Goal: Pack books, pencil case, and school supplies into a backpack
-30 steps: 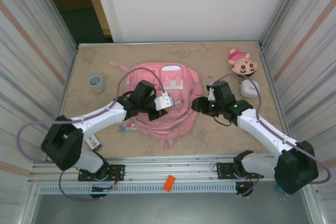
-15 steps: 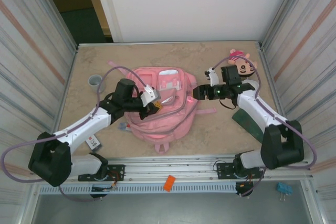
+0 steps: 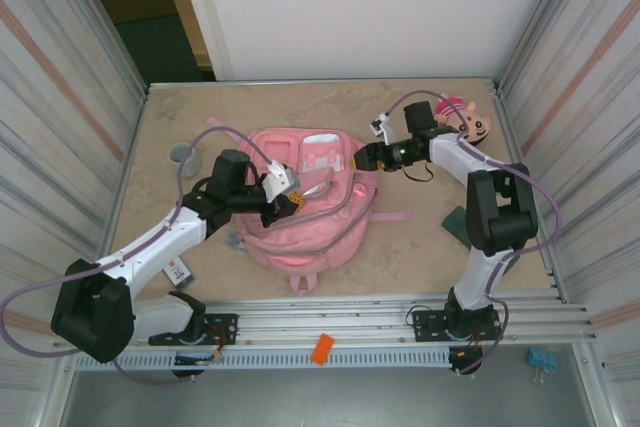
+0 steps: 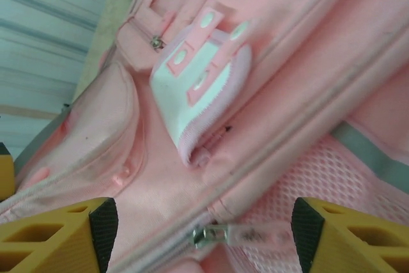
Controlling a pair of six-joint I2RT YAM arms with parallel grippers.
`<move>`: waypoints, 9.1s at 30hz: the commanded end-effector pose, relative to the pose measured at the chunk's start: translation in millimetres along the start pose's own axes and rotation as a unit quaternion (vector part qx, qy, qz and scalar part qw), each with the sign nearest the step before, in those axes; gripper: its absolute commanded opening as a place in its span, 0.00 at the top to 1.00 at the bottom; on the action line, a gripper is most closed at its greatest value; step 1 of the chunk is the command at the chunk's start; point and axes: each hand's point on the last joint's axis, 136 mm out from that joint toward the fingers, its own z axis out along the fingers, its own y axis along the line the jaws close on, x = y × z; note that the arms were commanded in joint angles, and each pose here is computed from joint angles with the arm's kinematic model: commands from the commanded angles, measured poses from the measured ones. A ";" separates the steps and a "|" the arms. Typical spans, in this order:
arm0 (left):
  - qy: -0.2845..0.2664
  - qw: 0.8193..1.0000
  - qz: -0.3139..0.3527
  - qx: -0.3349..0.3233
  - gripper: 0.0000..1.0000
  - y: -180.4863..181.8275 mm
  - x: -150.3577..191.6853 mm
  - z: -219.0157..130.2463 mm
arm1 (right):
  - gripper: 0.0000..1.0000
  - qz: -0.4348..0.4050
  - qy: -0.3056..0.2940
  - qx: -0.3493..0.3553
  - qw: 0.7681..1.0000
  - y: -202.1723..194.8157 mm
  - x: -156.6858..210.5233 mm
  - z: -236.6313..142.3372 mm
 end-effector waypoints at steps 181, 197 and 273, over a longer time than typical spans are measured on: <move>-0.042 0.998 0.043 -0.036 0.93 8.8 -20.2 -11.6 | 0.84 0.093 0.167 -0.002 0.982 53.0 54.7 -17.8; -0.055 0.989 -0.016 -0.137 0.94 41.1 -27.6 -15.0 | 1.00 0.080 0.117 0.012 0.990 73.4 49.8 -29.2; -0.136 0.987 -0.017 -0.086 0.96 34.8 -110.1 41.4 | 0.40 0.278 -0.110 0.022 0.954 120.6 51.9 -23.3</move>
